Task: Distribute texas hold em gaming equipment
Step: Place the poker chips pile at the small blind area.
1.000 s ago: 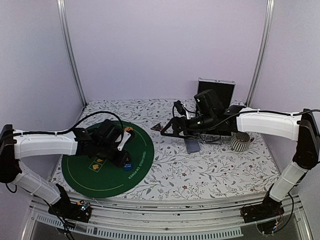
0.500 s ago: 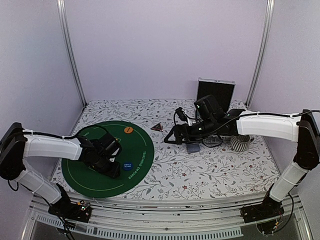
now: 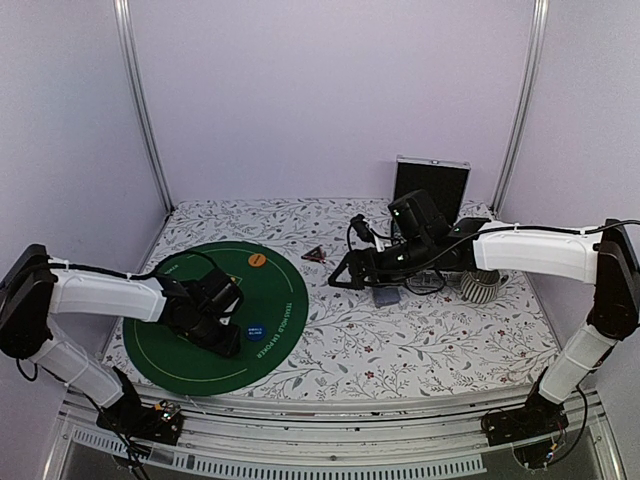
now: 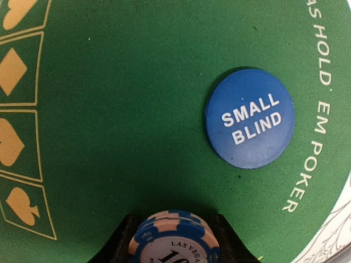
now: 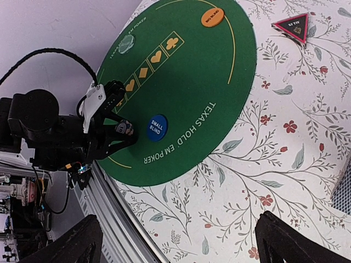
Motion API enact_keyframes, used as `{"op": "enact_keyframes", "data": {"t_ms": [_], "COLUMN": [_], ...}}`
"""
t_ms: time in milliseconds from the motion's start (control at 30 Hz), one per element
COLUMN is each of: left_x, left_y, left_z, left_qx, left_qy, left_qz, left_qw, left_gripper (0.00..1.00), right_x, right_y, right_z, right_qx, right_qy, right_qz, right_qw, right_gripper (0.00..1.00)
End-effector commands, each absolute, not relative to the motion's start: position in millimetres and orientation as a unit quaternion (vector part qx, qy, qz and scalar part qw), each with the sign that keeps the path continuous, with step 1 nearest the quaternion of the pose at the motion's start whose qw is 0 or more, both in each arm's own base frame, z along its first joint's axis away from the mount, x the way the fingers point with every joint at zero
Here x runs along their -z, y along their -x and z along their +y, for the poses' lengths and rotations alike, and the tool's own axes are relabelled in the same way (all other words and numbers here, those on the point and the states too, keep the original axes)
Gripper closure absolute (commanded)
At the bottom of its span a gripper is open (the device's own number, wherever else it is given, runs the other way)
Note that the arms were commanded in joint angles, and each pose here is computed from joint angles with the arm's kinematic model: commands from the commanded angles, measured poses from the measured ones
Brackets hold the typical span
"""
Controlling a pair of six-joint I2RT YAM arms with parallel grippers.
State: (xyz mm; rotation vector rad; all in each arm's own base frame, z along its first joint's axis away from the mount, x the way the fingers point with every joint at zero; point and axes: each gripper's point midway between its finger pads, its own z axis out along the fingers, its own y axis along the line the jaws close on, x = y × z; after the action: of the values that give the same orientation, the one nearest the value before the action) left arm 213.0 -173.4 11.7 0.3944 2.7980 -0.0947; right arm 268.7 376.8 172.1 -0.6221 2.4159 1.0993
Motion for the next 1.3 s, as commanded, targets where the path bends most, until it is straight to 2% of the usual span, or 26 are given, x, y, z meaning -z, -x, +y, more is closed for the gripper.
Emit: {"op": "enact_keyframes", "data": {"t_ms": [0, 300, 667, 833, 933, 1067, 1200, 1267], "left_x": [5.7, 12.8, 10.6, -2.8, -21.2, -54.6, -93.9, -120.0], "left_y": [-204.2, -198.1, -198.4, -206.5, -217.9, -235.8, -257.5, -271.1], "left_z": [-171.5, -169.2, -170.5, -170.6, -172.7, -185.1, -199.4, -208.4], "left_qx": [0.026, 0.026, 0.031, 0.028, 0.023, 0.033, 0.039, 0.05], "left_qy": [-0.151, -0.153, -0.154, -0.149, -0.147, -0.159, -0.192, -0.202], "left_qz": [0.978, 0.98, 0.979, 0.977, 0.972, 0.962, 0.947, 0.937], "left_qw": [0.139, 0.127, 0.13, 0.153, 0.18, 0.218, 0.257, 0.281], "left_gripper": [0.73, 0.56, 0.46, 0.43, 0.36, 0.24, 0.15, 0.12], "right_x": [-180.3, -200.2, -205.9, -215.7, -240.9, -285.7, -299.3, -290.9], "right_y": [-268.3, -273.1, -277.1, -283.4, -300.4, -338.4, -380.5, -401.0], "right_z": [379.4, 381.9, 378.9, 371.9, 358.1, 322.4, 291.8, 280.4], "right_qx": [-0.402, -0.407, -0.401, -0.397, -0.386, -0.32, -0.147, -0.084], "right_qy": [0.23, 0.234, 0.235, 0.235, 0.241, 0.262, 0.324, 0.348], "right_qz": [0.861, 0.852, 0.853, 0.85, 0.838, 0.807, 0.767, 0.757], "right_qw": [0.212, 0.231, 0.24, 0.255, 0.301, 0.421, 0.535, 0.546], "right_gripper": [0.01, 0.01, 0.01, 0.01, 0.01, 0.01, 0.01, 0.01]}}
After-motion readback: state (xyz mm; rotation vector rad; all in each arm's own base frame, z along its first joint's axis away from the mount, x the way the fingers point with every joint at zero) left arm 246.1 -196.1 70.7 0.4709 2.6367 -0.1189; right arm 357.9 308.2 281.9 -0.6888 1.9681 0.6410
